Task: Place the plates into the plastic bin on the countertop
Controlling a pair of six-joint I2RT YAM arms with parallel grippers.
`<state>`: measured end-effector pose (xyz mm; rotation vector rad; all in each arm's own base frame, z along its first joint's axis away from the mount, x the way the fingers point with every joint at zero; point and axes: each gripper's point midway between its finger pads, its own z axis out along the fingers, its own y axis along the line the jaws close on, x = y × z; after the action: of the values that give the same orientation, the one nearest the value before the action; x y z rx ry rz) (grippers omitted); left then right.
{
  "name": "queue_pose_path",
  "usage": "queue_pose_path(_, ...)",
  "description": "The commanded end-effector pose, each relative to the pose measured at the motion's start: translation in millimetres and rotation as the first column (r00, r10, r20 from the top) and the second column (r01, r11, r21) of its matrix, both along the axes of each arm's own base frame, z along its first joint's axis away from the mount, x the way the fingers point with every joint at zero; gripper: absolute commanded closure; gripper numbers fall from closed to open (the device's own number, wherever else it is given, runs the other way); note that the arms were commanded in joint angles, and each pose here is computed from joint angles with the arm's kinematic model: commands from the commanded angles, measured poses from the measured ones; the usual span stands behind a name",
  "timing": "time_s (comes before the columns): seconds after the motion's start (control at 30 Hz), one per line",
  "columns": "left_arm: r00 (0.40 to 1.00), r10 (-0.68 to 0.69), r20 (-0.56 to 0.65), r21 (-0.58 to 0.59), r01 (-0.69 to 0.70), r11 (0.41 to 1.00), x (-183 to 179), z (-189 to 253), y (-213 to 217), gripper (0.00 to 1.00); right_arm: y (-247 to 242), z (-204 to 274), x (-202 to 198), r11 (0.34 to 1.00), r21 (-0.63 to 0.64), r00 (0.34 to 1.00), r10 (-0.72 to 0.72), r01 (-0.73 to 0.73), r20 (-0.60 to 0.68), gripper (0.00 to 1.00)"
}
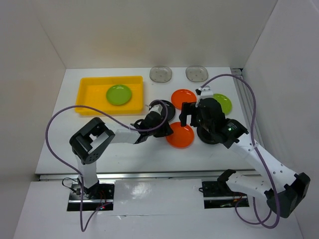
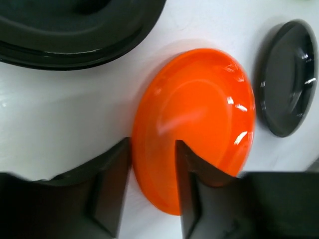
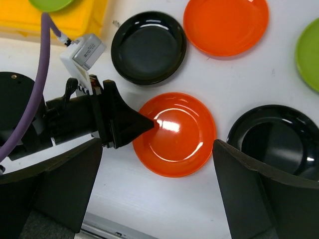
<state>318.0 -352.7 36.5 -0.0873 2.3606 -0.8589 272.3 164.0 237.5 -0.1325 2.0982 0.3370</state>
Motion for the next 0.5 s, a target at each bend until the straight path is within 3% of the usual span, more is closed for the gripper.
queue_pose_path(0.0,0.997,0.035,-0.067,0.12,-0.027,0.992,-8,-33,13,0.5,16,16,11,0.991,0.115,0.997,0.058,-0.064,0.058,0.02)
queue_pose_path(0.03,0.997,0.045,-0.064,0.13,-0.037,0.991,-4,-33,13,0.6,14,12,13,0.99,0.122,0.997,0.058,-0.064,0.051,0.02)
queue_pose_path(0.07,0.995,0.059,-0.079,0.147,-0.047,0.988,-6,-37,17,0.81,5,10,16,0.99,0.13,0.998,0.041,-0.047,0.047,0.02)
queue_pose_path(0.13,0.995,0.073,-0.074,0.16,-0.06,0.985,-2,-33,17,1.0,2,15,14,0.986,0.154,0.997,0.05,-0.058,0.058,0.02)
queue_pose_path(0.23,0.995,0.058,-0.08,0.178,-0.043,0.983,-5,-19,15,1.0,-11,16,14,0.989,0.146,0.998,0.02,-0.029,0.059,0.02)
queue_pose_path(0.33,0.999,0.05,-0.02,0.195,-0.046,0.98,-15,37,11,1.0,-32,24,17,0.991,0.122,0.994,-0.071,0.061,0.078,0.02)
queue_pose_path(0.47,0.979,0.19,0.074,0.258,-0.203,0.945,10,114,54,1.0,-50,29,17,0.981,0.122,0.982,-0.164,0.152,0.095,0.01)
